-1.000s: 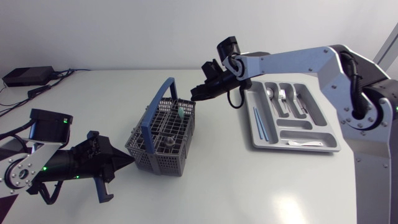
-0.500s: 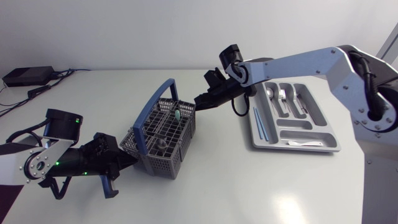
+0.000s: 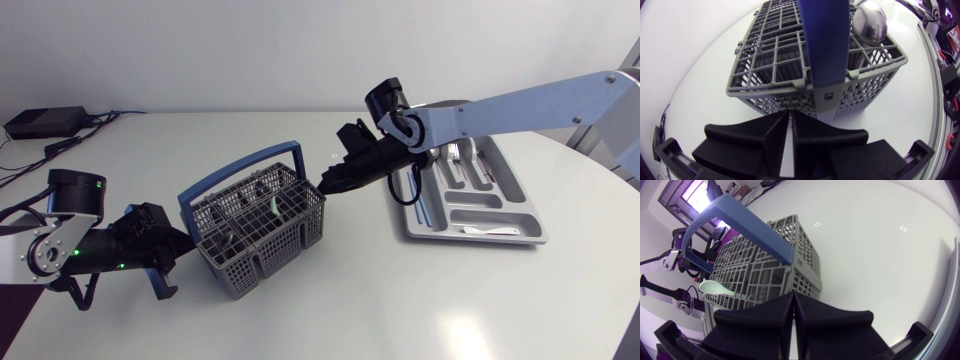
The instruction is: Unload the cutlery basket into the drawer organizer.
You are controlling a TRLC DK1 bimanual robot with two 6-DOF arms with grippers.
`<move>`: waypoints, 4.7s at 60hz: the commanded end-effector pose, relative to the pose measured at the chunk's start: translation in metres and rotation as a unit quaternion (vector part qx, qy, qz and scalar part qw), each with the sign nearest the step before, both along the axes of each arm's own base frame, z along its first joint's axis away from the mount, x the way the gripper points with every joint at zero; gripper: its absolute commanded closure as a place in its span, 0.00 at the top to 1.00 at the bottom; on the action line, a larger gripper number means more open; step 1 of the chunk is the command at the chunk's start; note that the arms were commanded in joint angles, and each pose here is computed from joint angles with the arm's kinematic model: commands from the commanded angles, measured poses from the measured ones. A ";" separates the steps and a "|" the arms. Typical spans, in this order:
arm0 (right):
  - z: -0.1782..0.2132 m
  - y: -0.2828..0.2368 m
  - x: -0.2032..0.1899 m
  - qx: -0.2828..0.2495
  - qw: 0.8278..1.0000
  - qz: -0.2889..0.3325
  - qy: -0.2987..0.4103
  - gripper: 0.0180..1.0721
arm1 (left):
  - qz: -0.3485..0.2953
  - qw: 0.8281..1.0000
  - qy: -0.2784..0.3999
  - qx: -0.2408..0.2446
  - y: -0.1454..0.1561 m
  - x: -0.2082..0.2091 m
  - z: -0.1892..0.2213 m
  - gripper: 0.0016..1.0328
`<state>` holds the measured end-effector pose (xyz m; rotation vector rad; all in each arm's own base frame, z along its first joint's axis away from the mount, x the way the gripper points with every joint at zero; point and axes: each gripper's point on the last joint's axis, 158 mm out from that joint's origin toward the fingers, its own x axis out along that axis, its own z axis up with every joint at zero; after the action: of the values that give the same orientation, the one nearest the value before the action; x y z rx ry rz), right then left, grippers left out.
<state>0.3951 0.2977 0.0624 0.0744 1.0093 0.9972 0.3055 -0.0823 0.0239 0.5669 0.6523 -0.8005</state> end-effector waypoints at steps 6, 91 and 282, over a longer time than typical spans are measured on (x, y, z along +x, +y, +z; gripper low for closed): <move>0.006 0.004 -0.004 0.003 1.000 0.005 -0.007 0.05 | -0.008 0.999 -0.035 0.003 0.001 0.022 0.015 0.22; 0.011 -0.060 -0.066 -0.082 0.989 -0.061 -0.105 0.72 | 0.020 0.997 -0.071 -0.001 0.006 0.059 0.051 0.83; 0.084 -0.092 -0.107 -0.073 0.958 -0.079 -0.266 0.91 | 0.098 0.947 -0.307 -0.012 -0.070 -0.011 0.210 0.20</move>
<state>0.2951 0.2044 0.1426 -0.2032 0.5994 0.7298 0.2899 -0.1533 0.2025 0.7356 0.1660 -0.4310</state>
